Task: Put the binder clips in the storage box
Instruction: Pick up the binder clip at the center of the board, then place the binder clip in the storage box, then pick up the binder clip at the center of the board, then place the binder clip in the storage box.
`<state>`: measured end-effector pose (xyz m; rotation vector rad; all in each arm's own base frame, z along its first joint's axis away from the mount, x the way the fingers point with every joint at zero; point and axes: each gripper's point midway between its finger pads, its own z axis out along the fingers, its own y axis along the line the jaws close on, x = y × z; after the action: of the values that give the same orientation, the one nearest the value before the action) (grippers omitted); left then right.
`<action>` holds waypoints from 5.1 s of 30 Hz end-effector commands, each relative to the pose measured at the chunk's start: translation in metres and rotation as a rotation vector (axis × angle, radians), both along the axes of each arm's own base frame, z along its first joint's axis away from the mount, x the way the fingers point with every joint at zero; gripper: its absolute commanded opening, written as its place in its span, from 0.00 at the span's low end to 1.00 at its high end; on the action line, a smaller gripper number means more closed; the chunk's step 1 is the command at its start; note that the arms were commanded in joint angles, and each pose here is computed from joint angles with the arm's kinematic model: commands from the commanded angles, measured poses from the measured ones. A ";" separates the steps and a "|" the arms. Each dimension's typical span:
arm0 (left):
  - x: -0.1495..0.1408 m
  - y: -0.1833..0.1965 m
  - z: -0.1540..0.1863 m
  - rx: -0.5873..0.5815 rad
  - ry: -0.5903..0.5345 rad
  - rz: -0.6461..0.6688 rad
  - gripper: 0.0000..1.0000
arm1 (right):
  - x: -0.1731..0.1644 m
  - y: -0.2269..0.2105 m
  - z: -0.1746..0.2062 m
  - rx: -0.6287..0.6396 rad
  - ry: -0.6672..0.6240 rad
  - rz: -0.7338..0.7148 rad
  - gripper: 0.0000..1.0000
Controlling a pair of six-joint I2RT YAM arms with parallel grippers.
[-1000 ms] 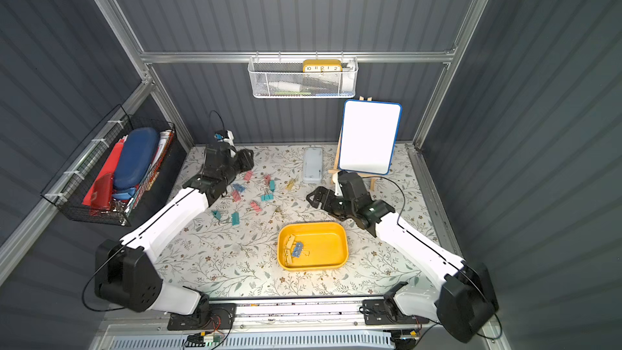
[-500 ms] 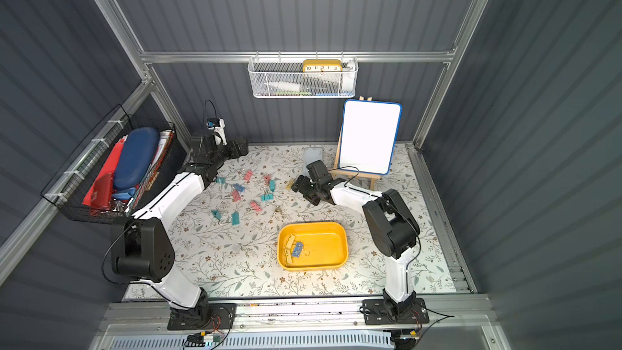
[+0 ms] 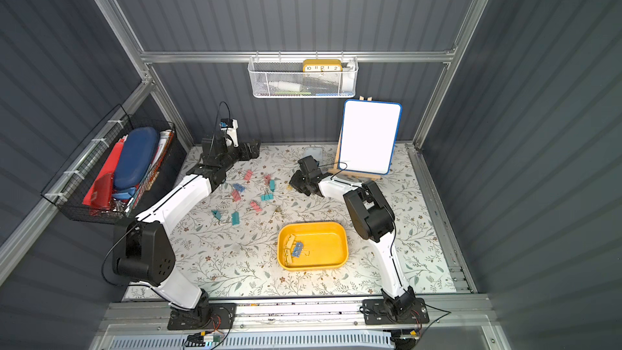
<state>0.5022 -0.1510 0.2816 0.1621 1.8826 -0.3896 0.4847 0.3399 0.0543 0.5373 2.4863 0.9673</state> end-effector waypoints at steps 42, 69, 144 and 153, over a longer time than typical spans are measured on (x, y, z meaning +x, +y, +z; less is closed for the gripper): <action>-0.022 0.037 0.067 0.020 -0.211 0.196 0.99 | -0.252 -0.047 0.023 -0.265 0.035 0.313 0.00; 0.059 -0.045 -0.156 0.159 0.377 -0.057 0.69 | -0.238 -0.149 0.138 -0.184 -0.331 0.098 0.74; -0.306 -0.193 -0.127 -0.484 0.826 -0.163 0.06 | -0.205 -0.203 0.091 0.047 -0.086 -0.093 0.78; -0.298 -0.169 -0.175 -0.412 0.829 0.002 0.11 | -0.207 -0.199 0.096 0.066 -0.089 -0.075 0.78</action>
<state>0.1996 -0.3334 0.1107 -0.2459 2.5744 -0.9836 0.2816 0.1377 0.1505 0.6042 2.3350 0.9984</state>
